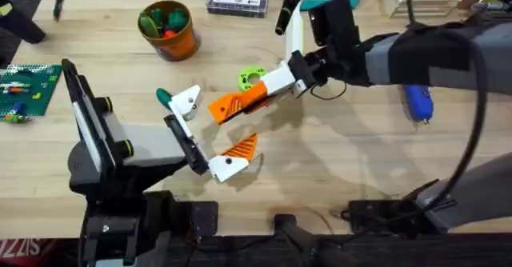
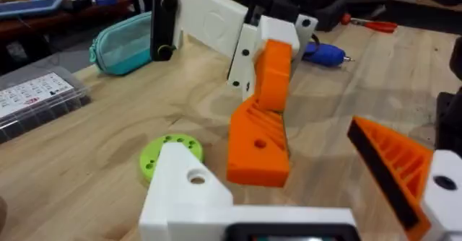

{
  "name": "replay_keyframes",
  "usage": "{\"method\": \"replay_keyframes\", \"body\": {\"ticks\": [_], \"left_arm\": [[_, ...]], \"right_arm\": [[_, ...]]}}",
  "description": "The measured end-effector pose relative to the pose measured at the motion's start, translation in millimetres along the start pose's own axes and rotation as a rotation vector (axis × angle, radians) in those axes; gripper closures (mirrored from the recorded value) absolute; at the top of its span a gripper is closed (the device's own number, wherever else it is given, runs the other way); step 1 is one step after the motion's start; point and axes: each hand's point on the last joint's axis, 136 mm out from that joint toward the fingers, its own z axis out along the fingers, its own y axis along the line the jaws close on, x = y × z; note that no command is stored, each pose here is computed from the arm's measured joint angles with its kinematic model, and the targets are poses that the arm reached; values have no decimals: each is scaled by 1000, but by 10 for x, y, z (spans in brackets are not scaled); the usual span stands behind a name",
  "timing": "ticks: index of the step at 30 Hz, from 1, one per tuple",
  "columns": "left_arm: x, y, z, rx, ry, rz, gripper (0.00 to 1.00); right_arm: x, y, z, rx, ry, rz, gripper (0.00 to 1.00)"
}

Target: Pick up the gripper from the table and insert it into the empty holder that is missing its gripper. Then pick up a screw, insert it into the mounting hole, and use the screwdriver to tighten it. Finally, clean up the table by picking up the vegetable and placing it into the bucket.

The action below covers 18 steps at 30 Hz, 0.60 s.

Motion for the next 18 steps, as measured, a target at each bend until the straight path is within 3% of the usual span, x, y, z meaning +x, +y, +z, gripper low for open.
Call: {"method": "replay_keyframes", "body": {"ticks": [18], "left_arm": [[1, 0, 0, 0, 0, -3, 23]], "right_arm": [[-100, 32, 148, 9, 16, 40, 995]]}}
